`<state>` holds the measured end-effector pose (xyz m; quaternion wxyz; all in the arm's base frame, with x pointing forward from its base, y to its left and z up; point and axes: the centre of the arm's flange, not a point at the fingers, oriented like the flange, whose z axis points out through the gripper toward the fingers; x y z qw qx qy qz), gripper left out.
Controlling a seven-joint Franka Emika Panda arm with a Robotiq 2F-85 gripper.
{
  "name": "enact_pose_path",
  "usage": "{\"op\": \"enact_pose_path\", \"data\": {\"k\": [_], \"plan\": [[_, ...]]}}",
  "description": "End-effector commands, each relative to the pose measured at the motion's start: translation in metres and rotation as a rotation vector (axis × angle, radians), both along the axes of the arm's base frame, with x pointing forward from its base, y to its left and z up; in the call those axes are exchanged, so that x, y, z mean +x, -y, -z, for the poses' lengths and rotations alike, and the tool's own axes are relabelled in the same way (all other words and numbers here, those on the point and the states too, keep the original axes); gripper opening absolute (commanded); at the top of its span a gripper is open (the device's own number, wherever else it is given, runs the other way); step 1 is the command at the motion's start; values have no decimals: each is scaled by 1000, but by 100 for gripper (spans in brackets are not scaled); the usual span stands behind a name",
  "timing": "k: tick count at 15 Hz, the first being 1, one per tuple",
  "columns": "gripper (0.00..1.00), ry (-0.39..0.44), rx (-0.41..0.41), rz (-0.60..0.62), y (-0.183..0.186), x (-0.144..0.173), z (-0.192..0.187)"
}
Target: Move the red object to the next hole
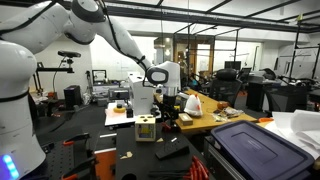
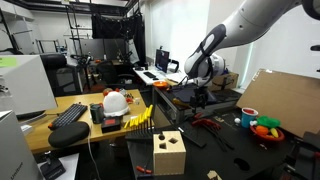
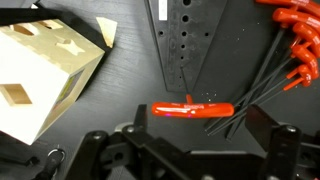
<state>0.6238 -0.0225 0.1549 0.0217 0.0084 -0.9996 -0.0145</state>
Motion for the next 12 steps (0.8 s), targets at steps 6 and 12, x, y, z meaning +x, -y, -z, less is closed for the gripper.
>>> {"op": "enact_pose_path", "data": {"k": [6,12], "plan": [[100,3,42,16,3,-5,-5],[100,-3,42,10,0,-4,-4]]}}
